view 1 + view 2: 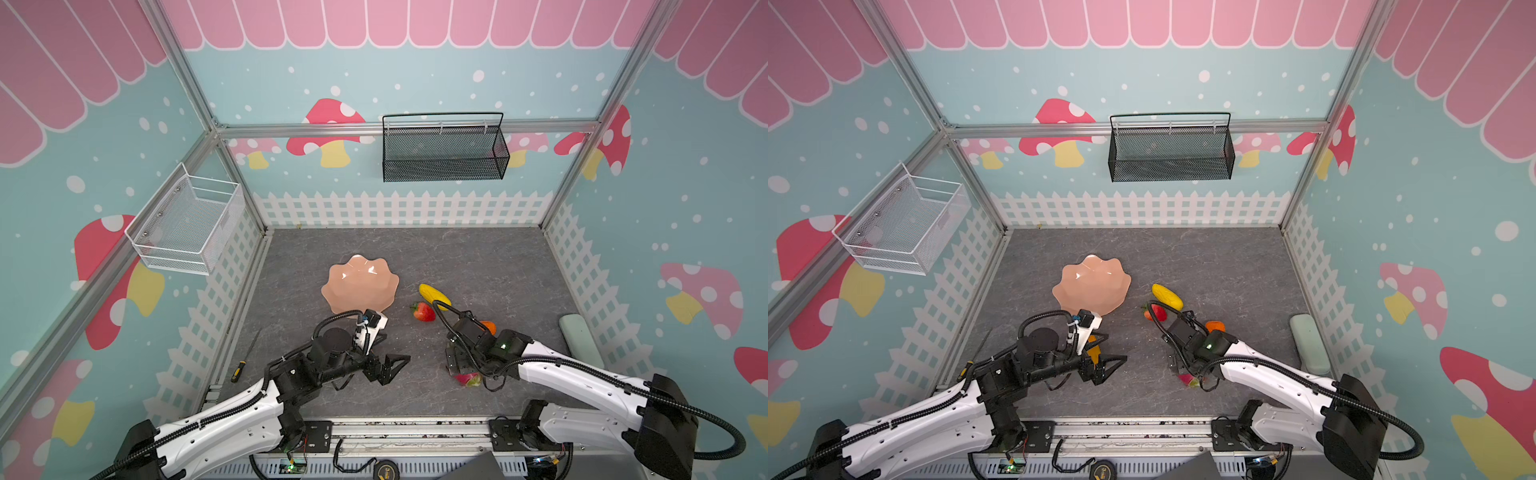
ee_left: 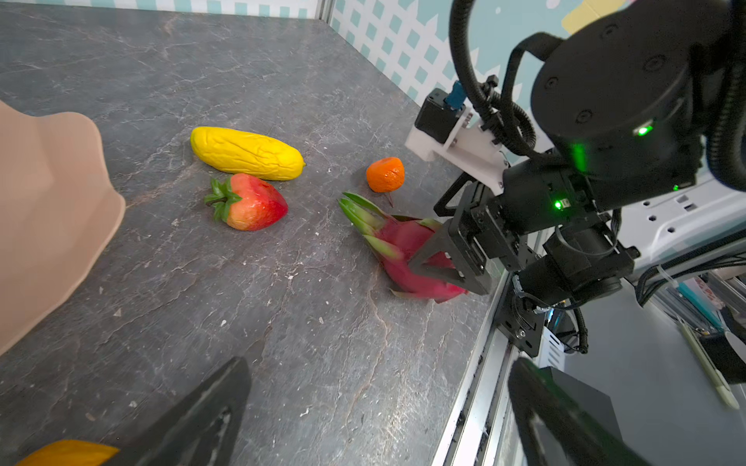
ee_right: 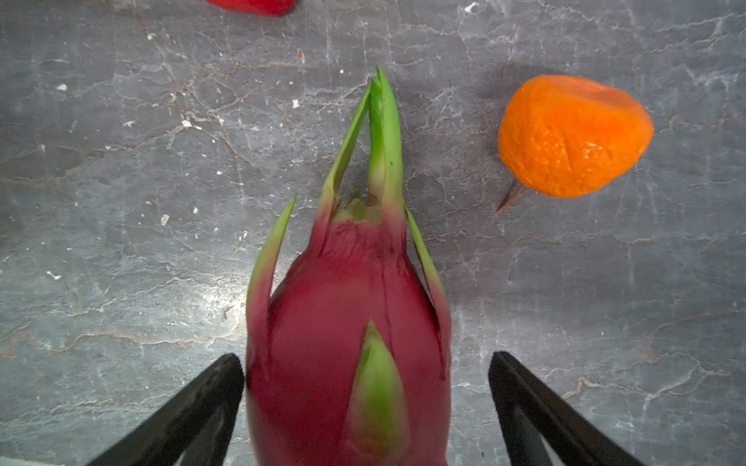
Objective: Place and organize the fake fruits in the fruit bowl
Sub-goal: 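Grasp the pink dragon fruit with the right gripper while the left gripper advances, then carry the dragon fruit with the right gripper into the pink bowl and release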
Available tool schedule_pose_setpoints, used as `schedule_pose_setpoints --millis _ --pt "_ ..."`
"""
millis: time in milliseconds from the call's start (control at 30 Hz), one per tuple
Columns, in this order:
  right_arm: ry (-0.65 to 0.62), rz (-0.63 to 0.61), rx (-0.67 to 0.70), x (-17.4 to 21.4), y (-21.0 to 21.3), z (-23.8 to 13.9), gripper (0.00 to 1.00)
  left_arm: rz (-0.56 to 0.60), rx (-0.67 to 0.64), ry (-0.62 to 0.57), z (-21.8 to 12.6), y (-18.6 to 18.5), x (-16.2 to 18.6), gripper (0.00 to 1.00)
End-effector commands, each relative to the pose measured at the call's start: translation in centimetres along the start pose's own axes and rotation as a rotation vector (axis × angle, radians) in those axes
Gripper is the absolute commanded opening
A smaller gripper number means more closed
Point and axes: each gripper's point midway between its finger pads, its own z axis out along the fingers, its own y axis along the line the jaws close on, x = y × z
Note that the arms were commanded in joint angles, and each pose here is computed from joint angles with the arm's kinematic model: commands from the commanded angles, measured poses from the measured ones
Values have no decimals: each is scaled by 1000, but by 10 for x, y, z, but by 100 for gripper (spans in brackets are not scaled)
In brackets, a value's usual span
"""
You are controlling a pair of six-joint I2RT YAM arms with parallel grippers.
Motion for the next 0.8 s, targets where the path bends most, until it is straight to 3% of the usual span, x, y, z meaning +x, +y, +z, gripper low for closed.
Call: schedule_pose_setpoints --millis 0,100,333,467,767 --pt "25 -2 15 6 0 7 98 28 20 -1 -4 -8 -6 99" --pt "19 -15 -31 6 9 14 99 29 -4 -11 -7 -3 -6 99" --pt "3 -33 -34 -3 13 11 77 30 -20 -44 -16 -2 -12 100" --pt "-85 -64 -74 -31 24 -10 72 30 -69 -57 -19 5 -15 100" --pt "-387 -284 -341 -149 116 -86 70 -9 -560 -196 -66 78 -50 100"
